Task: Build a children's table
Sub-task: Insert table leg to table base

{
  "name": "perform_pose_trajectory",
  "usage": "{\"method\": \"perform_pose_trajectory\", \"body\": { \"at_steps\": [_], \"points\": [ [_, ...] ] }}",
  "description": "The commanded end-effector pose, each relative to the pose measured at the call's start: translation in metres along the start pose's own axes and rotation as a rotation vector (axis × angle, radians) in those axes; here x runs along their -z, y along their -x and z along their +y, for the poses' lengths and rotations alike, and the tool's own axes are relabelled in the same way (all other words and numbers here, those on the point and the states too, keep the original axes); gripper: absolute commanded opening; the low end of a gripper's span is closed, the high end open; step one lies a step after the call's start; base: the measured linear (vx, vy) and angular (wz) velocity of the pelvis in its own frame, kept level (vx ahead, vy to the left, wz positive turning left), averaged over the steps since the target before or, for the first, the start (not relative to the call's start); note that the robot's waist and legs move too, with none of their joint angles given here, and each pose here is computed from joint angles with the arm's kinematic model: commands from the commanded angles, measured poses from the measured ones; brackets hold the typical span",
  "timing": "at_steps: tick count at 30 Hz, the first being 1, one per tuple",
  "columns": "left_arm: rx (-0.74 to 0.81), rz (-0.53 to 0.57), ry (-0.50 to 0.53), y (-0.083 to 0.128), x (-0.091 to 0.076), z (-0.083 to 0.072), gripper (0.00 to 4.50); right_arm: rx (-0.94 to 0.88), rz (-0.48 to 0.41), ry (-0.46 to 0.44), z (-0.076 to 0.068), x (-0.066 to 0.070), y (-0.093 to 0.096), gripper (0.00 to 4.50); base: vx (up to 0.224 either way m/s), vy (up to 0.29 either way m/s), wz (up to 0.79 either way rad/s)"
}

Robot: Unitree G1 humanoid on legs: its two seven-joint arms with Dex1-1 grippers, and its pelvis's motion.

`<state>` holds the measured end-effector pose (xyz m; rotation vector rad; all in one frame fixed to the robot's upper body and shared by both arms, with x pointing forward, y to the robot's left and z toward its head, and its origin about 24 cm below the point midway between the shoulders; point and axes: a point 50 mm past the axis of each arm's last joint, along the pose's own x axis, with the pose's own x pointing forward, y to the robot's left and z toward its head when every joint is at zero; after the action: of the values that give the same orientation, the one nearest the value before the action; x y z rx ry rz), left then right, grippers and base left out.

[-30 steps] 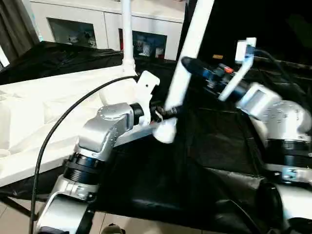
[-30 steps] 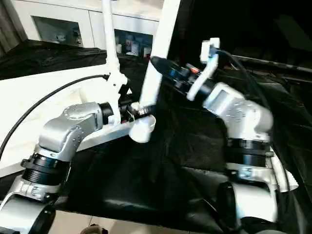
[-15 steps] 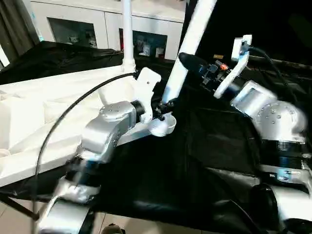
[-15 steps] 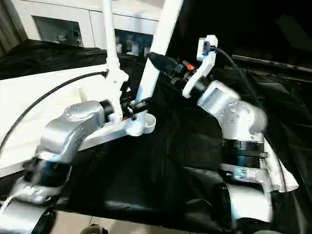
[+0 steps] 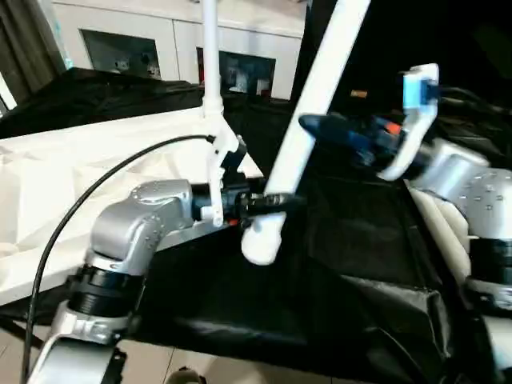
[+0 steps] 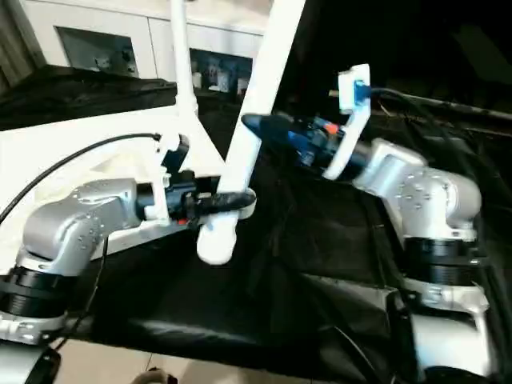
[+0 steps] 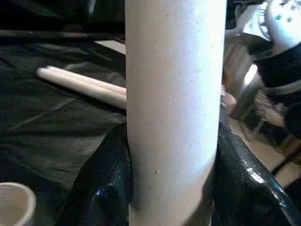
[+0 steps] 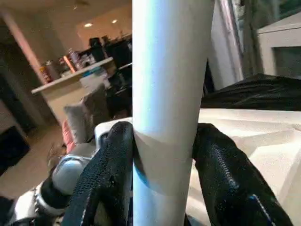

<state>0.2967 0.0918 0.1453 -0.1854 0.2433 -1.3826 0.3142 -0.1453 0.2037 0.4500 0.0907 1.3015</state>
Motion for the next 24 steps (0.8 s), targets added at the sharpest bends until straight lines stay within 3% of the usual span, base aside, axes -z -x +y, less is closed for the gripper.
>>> {"method": "perform_pose_trajectory", "body": {
  "at_steps": [1, 5, 8, 20, 24],
  "points": [
    [0.160, -0.035, -0.050, -0.015, -0.016, -0.018, 2.73, -0.038, 0.046, -0.024, 0.001, 0.008, -0.007, 1.57, 0.000, 0.000, 0.00],
    [0.165, -0.049, -0.052, -0.016, -0.018, -0.018, 3.18, -0.051, 0.049, -0.028, 0.001, 0.009, -0.007, 1.57, 0.000, 0.000, 0.00],
    [0.143, -0.044, -0.061, -0.016, -0.017, -0.016, 3.18, -0.054, 0.055, -0.026, 0.000, 0.010, -0.006, 1.57, 0.000, 0.000, 0.00],
    [-0.012, -0.072, -0.034, -0.015, -0.021, 0.003, 2.10, -0.037, 0.038, -0.015, -0.002, 0.010, -0.003, 1.57, 0.000, 0.000, 0.00],
    [-0.018, -0.101, -0.022, -0.016, -0.025, 0.003, 2.00, -0.009, 0.030, -0.001, -0.004, 0.010, -0.002, 1.57, 0.000, 0.000, 0.00]
  ]
}}
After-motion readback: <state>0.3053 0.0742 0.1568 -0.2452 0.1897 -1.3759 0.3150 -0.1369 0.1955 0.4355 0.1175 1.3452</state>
